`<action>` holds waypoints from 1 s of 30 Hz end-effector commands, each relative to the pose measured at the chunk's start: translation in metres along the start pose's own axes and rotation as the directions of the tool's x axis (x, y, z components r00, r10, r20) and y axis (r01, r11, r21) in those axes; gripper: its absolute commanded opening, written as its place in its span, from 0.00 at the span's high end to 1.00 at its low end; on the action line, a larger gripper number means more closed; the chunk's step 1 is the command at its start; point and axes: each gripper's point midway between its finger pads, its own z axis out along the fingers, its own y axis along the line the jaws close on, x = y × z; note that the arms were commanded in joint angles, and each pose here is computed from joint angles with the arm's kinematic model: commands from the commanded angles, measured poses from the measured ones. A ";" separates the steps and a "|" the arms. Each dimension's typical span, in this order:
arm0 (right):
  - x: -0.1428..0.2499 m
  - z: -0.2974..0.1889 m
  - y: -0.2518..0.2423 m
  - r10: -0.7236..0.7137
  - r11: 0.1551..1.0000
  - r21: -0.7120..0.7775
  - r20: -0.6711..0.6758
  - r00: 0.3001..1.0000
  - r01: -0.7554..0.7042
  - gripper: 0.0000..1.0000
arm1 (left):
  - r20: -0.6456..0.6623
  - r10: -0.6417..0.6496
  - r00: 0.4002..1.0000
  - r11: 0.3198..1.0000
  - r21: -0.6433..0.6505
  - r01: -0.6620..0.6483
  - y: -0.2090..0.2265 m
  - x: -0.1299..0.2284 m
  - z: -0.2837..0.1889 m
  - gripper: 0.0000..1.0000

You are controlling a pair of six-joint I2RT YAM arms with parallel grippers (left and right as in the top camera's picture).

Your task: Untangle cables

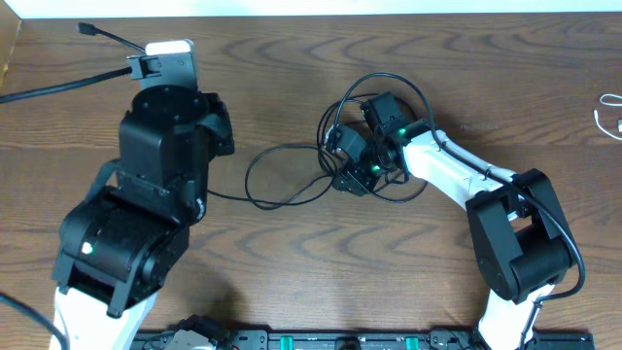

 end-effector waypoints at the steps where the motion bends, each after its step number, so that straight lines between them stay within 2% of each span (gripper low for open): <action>1: 0.005 0.004 -0.006 0.010 0.999 0.041 -0.025 1.000 -0.009 0.48 | -0.010 -0.045 0.999 0.999 -0.005 0.045 0.000 0.001 0.002 0.92; 8: 0.011 0.011 -0.009 0.019 0.999 0.046 -0.048 0.999 -0.017 0.68 | -0.035 -0.037 0.999 0.999 0.006 0.037 -0.004 0.006 0.006 0.92; 14: 0.011 0.011 -0.010 0.018 0.999 0.046 -0.046 0.999 -0.016 0.73 | -0.037 -0.036 0.999 0.999 0.006 0.036 -0.004 0.006 0.007 0.92; 17: 0.011 0.011 -0.010 0.018 0.999 0.046 -0.046 0.999 -0.016 0.79 | -0.039 -0.049 0.998 0.999 0.005 0.049 -0.004 0.007 0.007 0.92; 23: 0.011 0.011 -0.010 0.018 0.999 0.046 -0.046 0.999 -0.016 0.98 | -0.045 -0.047 0.998 0.999 0.007 0.047 -0.006 0.008 0.009 0.92; 27: 0.008 0.009 -0.011 0.039 0.998 0.051 -0.038 0.999 -0.037 0.99 | -0.046 -0.055 0.997 0.998 0.010 0.055 -0.006 0.008 0.009 0.92; 30: -0.005 -0.002 -0.015 0.114 0.991 0.066 0.000 0.993 -0.114 0.99 | -0.046 -0.055 0.997 0.998 0.009 0.055 -0.006 0.008 0.009 0.92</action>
